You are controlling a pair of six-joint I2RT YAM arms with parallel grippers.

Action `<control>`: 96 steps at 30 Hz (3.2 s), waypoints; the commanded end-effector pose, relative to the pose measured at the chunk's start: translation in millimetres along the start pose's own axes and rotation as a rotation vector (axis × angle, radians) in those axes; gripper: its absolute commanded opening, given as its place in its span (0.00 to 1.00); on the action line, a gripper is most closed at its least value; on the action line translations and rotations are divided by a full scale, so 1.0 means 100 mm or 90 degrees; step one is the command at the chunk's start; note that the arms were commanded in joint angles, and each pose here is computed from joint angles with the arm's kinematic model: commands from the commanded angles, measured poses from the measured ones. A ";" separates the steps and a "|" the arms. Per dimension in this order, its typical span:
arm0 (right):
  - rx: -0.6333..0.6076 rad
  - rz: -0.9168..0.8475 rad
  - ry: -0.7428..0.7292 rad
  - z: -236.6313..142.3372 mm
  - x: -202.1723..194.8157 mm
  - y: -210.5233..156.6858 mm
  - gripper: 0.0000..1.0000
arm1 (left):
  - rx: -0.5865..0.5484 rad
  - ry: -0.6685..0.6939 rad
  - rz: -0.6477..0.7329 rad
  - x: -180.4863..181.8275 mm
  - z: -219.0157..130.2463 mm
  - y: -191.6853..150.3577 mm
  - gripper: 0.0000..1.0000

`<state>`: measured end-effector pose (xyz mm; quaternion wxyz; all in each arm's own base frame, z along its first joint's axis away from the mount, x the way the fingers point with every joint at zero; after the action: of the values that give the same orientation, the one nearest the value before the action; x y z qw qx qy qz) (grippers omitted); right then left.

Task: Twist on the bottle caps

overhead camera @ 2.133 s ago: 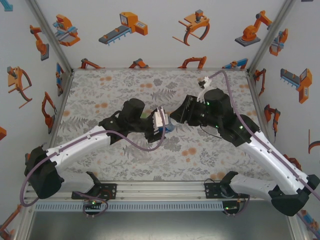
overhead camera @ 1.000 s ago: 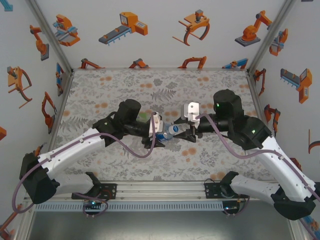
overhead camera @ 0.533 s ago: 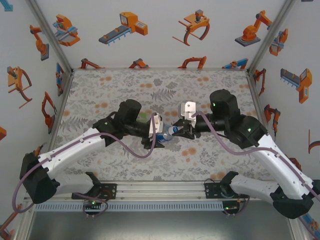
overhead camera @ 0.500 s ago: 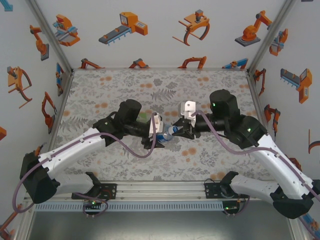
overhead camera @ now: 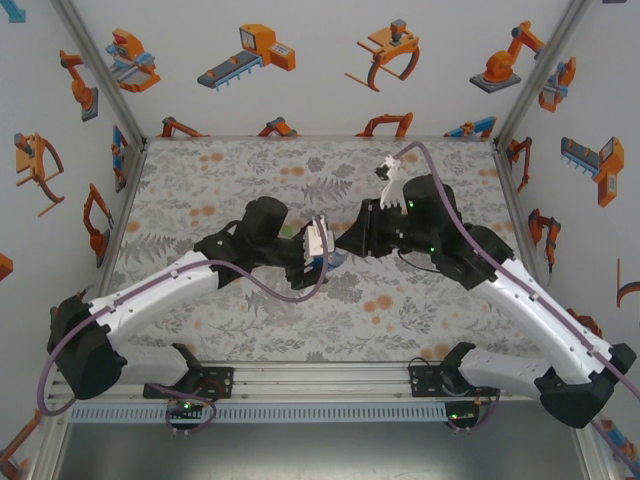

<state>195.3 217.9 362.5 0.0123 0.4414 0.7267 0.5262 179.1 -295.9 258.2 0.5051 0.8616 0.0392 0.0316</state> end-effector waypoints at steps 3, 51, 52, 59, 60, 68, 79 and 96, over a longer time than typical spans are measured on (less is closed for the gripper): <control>-0.026 0.232 -0.068 0.09 -0.19 -0.07 0.00 | -0.083 0.047 0.057 0.09 0.00 0.32 0.00; 0.072 0.080 -0.261 0.23 -0.81 0.00 0.15 | -0.114 0.183 -0.105 0.51 -0.33 0.39 0.73; 0.074 0.070 -0.270 0.22 -0.84 0.01 0.15 | -0.115 0.193 -0.119 0.54 -0.36 0.38 0.73; 0.109 -0.006 -0.374 0.30 -1.33 0.15 0.14 | -0.106 0.275 -0.248 0.69 -0.57 0.21 0.76; 0.115 -0.018 -0.387 0.32 -1.41 0.18 0.14 | -0.101 0.294 -0.280 0.73 -0.62 0.18 0.77; 0.162 -0.088 -0.446 0.64 -2.01 0.51 0.14 | -0.081 0.381 -0.412 0.79 -0.87 -0.08 0.76; 0.151 -0.124 -0.460 1.18 -2.53 0.91 0.08 | -0.060 0.446 -0.527 0.73 -1.00 -0.46 0.76; 0.173 -0.092 -0.455 1.45 -2.89 0.85 0.31 | -0.083 0.459 -0.565 0.59 -1.08 -0.62 0.74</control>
<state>493.3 145.0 226.6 0.2379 0.5411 0.7743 0.2261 226.3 -168.5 259.4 0.4784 0.6719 0.5542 0.1117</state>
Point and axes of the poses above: each hand's point on the last joint's axis, 136 mm out from that joint toward the fingers, its own z axis out along the fingers, its own x axis along the line the jaws close on, y = z × x, the point moved 6 cm from there along -z, back along the fingers, and after that the axes turned 11 degrees about -z, right-handed, at the moved point
